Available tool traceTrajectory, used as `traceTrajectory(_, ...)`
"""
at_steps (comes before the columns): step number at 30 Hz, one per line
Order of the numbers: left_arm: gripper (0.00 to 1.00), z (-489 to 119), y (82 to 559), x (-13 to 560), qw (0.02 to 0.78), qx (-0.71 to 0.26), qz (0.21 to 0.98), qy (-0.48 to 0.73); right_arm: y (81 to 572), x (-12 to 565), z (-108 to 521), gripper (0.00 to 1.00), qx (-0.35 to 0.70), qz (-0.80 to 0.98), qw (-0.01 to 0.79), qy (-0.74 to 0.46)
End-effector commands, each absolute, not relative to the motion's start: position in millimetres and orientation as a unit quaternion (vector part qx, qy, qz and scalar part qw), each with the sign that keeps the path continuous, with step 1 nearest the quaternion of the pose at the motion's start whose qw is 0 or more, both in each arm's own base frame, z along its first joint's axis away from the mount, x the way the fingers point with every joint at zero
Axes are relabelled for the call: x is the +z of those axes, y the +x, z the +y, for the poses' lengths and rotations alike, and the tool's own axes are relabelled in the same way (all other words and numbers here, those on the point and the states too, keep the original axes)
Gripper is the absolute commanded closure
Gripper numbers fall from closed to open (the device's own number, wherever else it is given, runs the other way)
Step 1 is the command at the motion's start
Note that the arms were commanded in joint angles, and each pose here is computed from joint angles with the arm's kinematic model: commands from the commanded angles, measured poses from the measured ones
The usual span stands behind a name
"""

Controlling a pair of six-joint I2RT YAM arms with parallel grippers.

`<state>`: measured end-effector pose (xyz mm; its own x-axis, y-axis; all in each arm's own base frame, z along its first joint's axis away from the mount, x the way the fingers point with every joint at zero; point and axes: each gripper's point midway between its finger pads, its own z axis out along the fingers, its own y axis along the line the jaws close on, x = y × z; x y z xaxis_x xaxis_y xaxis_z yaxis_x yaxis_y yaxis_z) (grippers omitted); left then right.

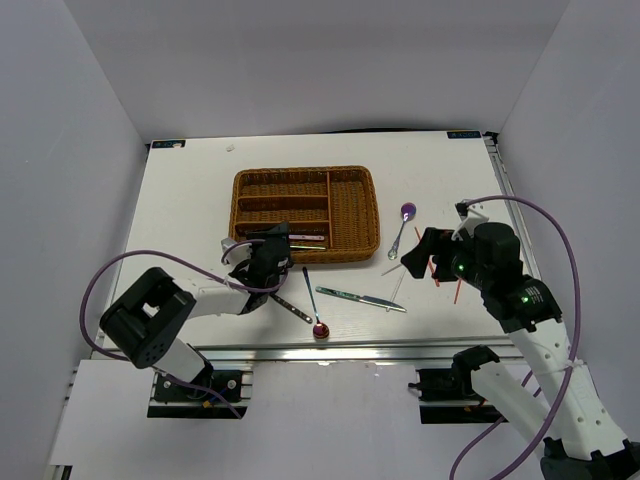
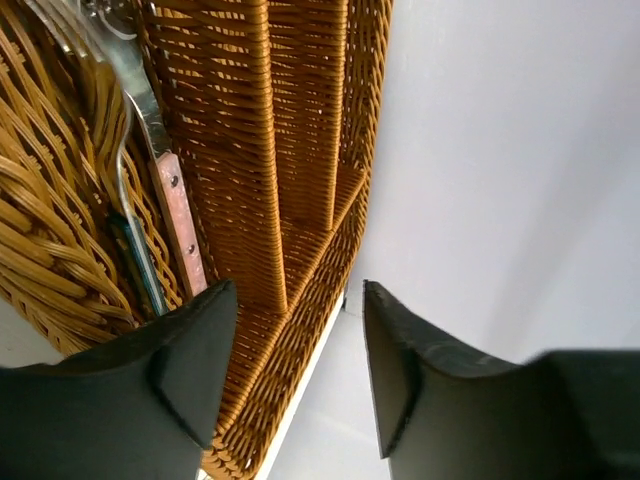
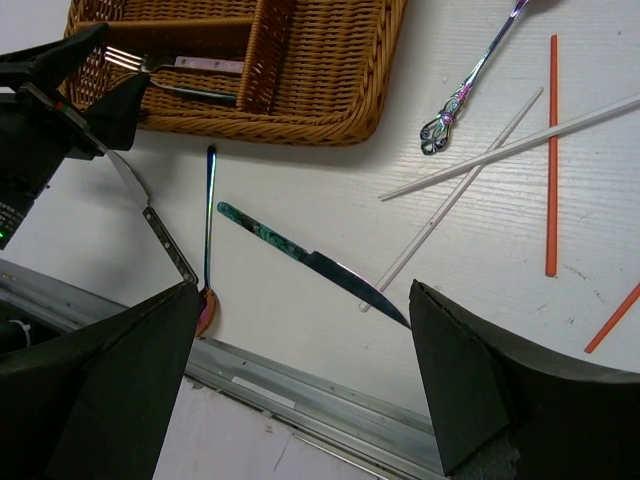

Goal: Sort the eating utensils into containers

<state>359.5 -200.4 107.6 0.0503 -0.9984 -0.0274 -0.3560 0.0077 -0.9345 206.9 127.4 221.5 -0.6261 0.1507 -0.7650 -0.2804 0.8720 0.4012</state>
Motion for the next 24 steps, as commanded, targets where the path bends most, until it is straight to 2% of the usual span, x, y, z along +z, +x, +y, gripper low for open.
traceTrajectory(1,0.35,-206.5,360.9,134.3,0.417,-0.417,0.553,-0.588,204.4,239.2,130.6,0.11,0.263,0.853,0.448,-0.054)
traceTrajectory(4,0.24,-208.3,362.8,172.8,0.444,-0.436,0.552,-0.555,199.9,242.8,144.2,0.11,0.295,0.845,0.437,-0.085)
traceTrajectory(5,0.21,-204.9,360.2,170.8,0.467,-0.390,0.594,-0.525,200.8,241.8,149.6,0.11,0.305,0.846,0.427,-0.092)
traceTrajectory(6,0.18,-202.3,359.4,198.2,0.486,-0.388,0.595,-0.508,198.1,242.2,156.4,0.11,0.323,0.845,0.414,-0.100)
traceTrajectory(7,0.03,-205.4,365.9,240.2,0.509,-0.390,0.592,-0.489,199.5,240.6,159.0,0.11,0.327,0.848,0.406,-0.098)
traceTrajectory(8,0.02,-204.7,365.8,258.9,0.525,-0.376,0.605,-0.467,203.1,233.0,163.0,0.11,0.329,0.856,0.387,-0.096)
traceTrajectory(9,0.02,-197.1,359.3,261.6,0.547,-0.315,0.655,-0.415,203.0,231.2,167.3,0.11,0.336,0.858,0.375,-0.098)
traceTrajectory(10,0.02,-195.3,360.5,302.2,0.567,-0.307,0.655,-0.394,203.6,227.8,171.7,0.11,0.343,0.861,0.363,-0.096)
traceTrajectory(11,0.02,-182.9,351.8,293.8,0.575,-0.226,0.710,-0.339,203.5,223.5,182.4,0.11,0.354,0.862,0.345,-0.108)
traceTrajectory(14,0.02,-150.6,331.7,313.8,0.579,-0.109,0.762,-0.268,199.1,208.4,209.1,0.11,0.353,0.870,0.313,-0.146)
traceTrajectory(16,0.02,-130.1,317.1,314.6,0.580,-0.070,0.773,-0.247,206.4,198.5,216.8,0.11,0.320,0.878,0.317,-0.162)
traceTrajectory(17,0.02,-112.8,306.0,298.6,0.571,-0.021,0.789,-0.228,203.6,182.4,227.7,0.11,0.304,0.885,0.296,-0.190)
traceTrajectory(20,0.02,-78.5,283.2,279.9,0.555,0.029,0.803,-0.218,200.8,155.9,241.7,0.11,0.261,0.895,0.272,-0.238)
traceTrajectory(24,0.02,-35.6,264.6,235.3,0.513,0.088,0.823,-0.225,185.4,147.8,272.2,0.11,0.253,0.879,0.278,-0.294)
